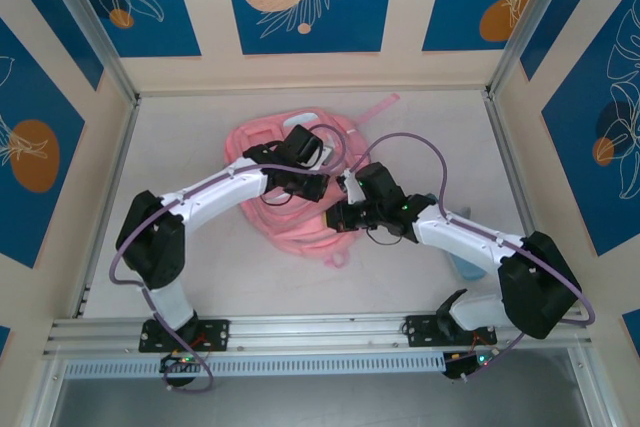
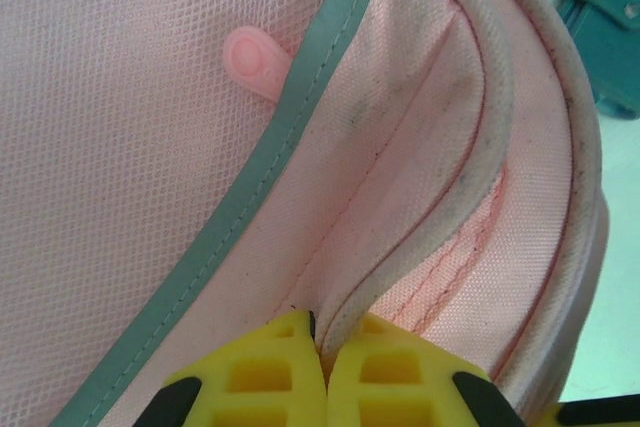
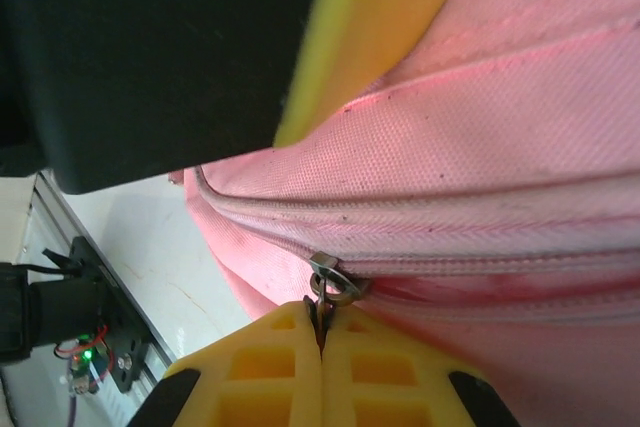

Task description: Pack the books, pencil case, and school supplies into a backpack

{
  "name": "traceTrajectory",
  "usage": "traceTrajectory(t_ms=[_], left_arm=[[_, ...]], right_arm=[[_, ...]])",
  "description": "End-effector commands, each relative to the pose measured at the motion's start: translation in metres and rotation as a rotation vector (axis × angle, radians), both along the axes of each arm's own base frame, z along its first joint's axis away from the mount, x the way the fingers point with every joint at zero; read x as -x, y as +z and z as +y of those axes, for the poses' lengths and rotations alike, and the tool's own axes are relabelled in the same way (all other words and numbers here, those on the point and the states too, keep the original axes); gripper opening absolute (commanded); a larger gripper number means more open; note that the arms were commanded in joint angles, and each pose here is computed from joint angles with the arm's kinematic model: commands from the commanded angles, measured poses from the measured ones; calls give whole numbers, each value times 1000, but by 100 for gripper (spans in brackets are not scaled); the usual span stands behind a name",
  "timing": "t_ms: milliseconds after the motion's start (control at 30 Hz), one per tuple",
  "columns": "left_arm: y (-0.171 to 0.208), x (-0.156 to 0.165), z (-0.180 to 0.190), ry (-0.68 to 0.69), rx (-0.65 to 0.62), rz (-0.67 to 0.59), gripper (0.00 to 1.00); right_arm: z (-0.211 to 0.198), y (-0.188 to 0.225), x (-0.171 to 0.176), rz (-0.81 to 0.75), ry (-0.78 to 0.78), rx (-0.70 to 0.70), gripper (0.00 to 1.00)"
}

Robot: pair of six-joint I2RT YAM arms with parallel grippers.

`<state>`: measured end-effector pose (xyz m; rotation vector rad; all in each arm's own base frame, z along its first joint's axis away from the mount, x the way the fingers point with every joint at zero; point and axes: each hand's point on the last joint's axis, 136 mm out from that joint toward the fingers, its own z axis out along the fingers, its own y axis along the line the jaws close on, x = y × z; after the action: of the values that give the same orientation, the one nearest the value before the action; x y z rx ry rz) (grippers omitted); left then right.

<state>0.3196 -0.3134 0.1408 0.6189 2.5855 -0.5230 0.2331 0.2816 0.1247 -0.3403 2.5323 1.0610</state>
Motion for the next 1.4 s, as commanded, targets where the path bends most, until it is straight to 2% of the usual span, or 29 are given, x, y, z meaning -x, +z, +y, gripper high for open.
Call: traceTrajectory(t_ms=[0,100,133,267,400,500,733,933,1033,1100,1133,1267,1367], left_arm=[[46,-31,-8,98,198,-106,0],[45,-30,-4,86,197,-105,0],[43,-28,-3,80,192,-103,0],[39,-20,1,44,176,-106,0],[44,-18,7,50,186,-115,0],[50,-16,8,50,207,-123,0],[51,-7,10,25,218,-119,0],[51,1,11,12,237,-107,0],[50,4,14,41,243,-88,10],[51,6,17,66,253,-73,26],[51,7,20,81,253,-72,31],[51,14,43,185,214,-69,42],[48,25,56,250,194,-40,47]], right_arm=[[11,-2,14,58,18,-61,0],[2,4,12,56,-18,-60,0],[-4,9,9,48,-46,-61,7],[-29,45,-3,53,-131,-114,43],[-53,65,-17,84,-238,-113,57],[-65,70,-27,172,-303,-166,64],[-61,82,-52,305,-342,-255,68],[-39,73,-76,393,-316,-284,68],[-26,70,-85,410,-286,-298,71],[-15,70,-90,417,-253,-313,73],[-10,71,-91,420,-237,-322,73],[8,72,-97,430,-200,-333,72],[18,70,-99,449,-189,-328,65]])
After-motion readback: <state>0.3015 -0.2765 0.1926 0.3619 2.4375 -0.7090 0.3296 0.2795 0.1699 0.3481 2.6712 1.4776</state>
